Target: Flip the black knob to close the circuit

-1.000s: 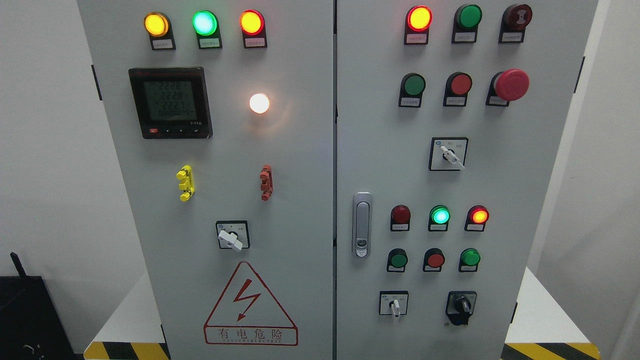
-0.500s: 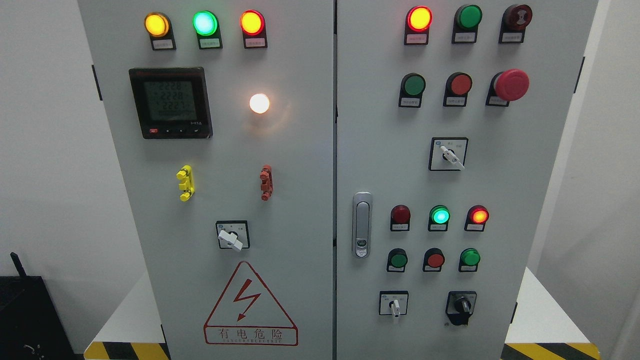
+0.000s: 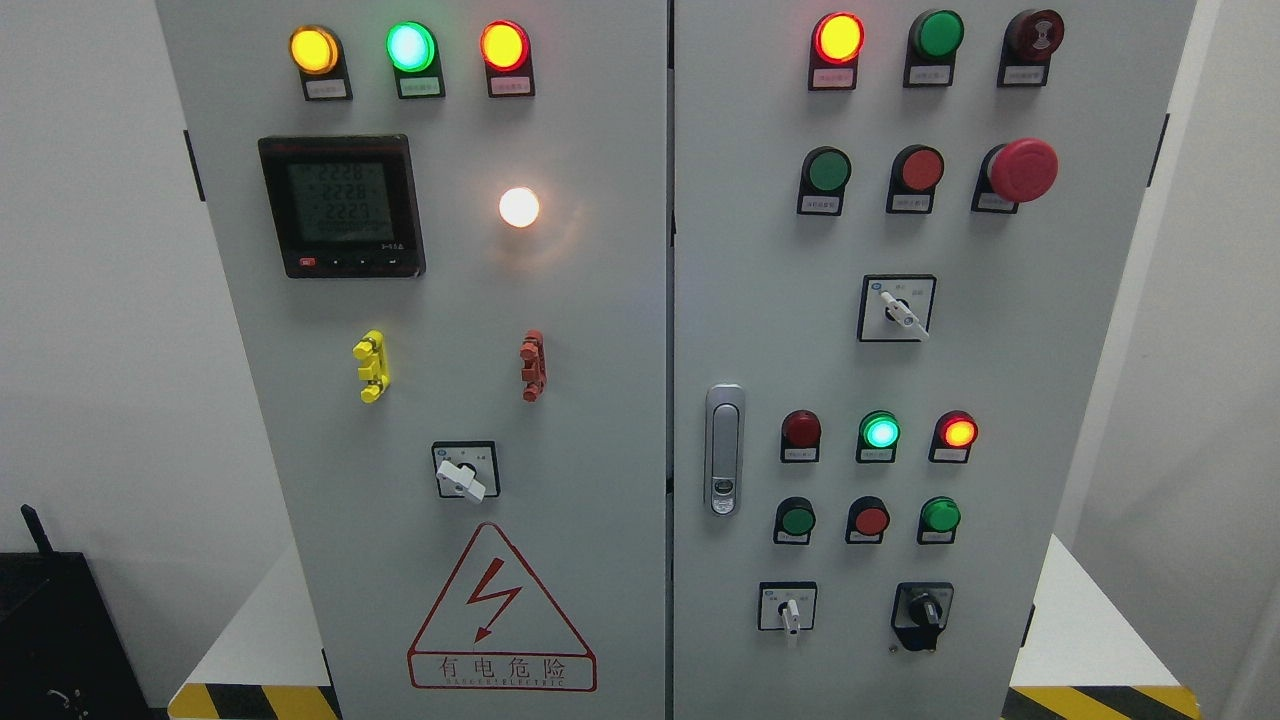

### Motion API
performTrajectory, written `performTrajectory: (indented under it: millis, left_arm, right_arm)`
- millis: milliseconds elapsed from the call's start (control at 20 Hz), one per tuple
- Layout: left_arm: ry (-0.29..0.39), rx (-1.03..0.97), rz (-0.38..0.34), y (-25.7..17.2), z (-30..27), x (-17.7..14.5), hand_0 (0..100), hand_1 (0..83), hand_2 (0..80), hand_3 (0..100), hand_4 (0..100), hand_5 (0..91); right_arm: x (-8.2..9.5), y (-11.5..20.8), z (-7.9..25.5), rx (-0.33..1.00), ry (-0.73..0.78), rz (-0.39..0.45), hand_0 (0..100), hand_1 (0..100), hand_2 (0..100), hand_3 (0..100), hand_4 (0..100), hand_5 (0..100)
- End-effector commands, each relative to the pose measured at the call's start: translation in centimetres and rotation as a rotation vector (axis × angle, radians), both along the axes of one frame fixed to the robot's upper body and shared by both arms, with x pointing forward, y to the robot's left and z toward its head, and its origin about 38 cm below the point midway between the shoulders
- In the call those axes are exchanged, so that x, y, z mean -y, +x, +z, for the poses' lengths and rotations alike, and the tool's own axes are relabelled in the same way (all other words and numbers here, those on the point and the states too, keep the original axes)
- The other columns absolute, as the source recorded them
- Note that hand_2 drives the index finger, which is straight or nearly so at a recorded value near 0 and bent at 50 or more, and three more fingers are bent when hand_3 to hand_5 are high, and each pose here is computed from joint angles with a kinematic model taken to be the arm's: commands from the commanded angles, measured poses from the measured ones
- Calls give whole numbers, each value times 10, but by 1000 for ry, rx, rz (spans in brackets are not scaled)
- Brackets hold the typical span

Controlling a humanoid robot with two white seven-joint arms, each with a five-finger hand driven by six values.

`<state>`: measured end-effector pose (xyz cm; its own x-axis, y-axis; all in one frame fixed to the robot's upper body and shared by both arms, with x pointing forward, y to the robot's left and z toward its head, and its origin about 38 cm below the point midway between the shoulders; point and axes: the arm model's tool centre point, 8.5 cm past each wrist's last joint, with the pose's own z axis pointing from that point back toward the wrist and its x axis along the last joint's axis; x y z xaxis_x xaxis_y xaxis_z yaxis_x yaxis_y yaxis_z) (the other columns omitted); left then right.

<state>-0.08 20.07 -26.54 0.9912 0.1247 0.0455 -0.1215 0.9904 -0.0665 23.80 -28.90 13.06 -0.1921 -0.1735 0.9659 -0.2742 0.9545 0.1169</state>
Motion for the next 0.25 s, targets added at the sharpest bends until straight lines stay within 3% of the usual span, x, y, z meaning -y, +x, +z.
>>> performTrajectory:
  millis: [0,200]
  left_arm:
    - [1,-2,0,-1,0,0,120,556,0,0,0,0]
    - [1,-1,0,0,0,0,120,556,0,0,0,0]
  right_arm:
    - [4,-5,4,10,13,-16,0,0,0,0,0,0]
    - [4,-5,1,2,17,-16,0,0,0,0,0,0]
